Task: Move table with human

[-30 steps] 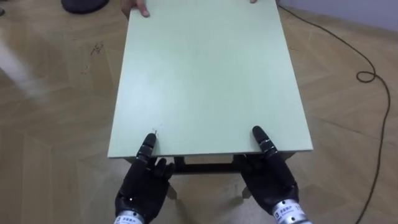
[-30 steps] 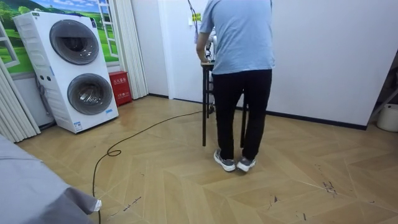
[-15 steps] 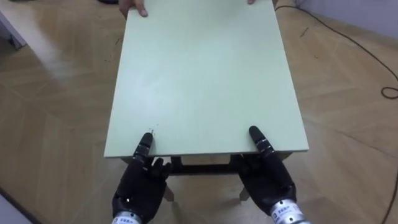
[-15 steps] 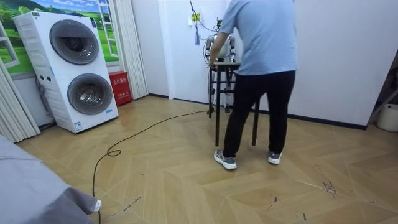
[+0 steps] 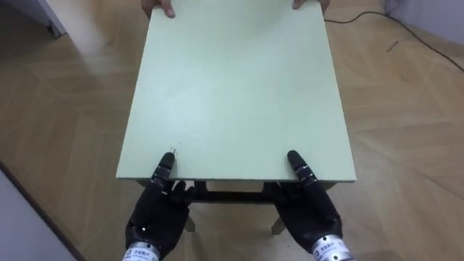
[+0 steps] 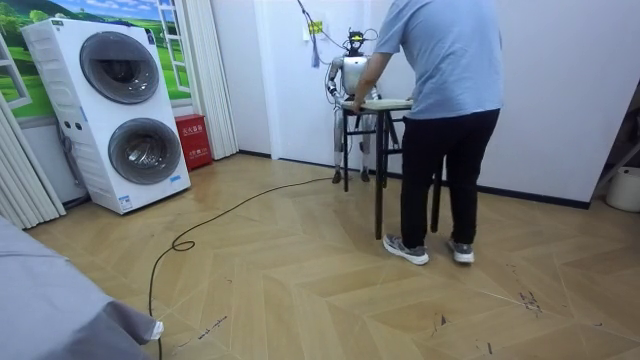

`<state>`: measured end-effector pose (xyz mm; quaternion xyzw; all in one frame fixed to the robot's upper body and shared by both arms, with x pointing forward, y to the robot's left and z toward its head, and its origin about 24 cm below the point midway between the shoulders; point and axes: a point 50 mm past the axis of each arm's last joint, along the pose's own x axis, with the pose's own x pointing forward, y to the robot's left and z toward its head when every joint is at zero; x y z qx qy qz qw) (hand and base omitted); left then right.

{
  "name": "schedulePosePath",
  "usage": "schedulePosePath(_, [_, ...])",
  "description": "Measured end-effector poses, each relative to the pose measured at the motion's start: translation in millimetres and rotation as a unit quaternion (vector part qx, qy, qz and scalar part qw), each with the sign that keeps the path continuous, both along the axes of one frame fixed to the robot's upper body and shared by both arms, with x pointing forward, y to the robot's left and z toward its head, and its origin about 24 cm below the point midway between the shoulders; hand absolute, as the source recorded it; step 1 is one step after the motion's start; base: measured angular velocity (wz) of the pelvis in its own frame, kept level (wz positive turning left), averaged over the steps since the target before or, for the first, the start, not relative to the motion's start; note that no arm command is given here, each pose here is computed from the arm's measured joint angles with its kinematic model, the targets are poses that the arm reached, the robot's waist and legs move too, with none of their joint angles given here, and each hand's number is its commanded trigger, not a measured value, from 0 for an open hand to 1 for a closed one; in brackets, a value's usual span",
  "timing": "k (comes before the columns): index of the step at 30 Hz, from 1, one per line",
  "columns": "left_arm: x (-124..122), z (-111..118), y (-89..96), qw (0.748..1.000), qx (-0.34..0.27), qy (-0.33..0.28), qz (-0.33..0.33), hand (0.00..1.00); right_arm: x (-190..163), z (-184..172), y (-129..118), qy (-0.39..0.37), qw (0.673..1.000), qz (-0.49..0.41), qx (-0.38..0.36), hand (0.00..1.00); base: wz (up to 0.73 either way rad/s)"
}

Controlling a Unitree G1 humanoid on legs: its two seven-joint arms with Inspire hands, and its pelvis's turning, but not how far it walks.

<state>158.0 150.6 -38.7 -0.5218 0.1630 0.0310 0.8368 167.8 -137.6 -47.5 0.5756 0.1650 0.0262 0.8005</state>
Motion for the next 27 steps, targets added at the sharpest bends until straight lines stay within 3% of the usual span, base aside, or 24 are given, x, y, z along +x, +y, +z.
schedulePosePath(5, [0.4, -0.2, -9.4, 1.000, -0.007, 0.002, -0.022, 1.00, -3.9, -0.3, -12.1, -0.008, 1.000, -0.016, -0.006, 1.00, 0.92])
schedulePosePath(10, [-0.8, -1.1, -10.6, 1.000, -0.013, 0.006, -0.023, 1.00, -3.0, 2.4, -14.0, -0.014, 1.000, -0.012, -0.010, 1.00, 0.39])
schedulePosePath(20, [-1.2, 0.1, -8.3, 1.000, -0.013, 0.003, -0.016, 1.00, -0.5, 4.8, -7.0, -0.022, 1.000, -0.008, -0.015, 1.00, 0.38])
schedulePosePath(27, [4.6, 3.0, -5.8, 1.000, -0.004, -0.005, -0.012, 1.00, -1.3, 4.5, -4.2, -0.017, 1.000, -0.007, -0.004, 1.00, 0.69])
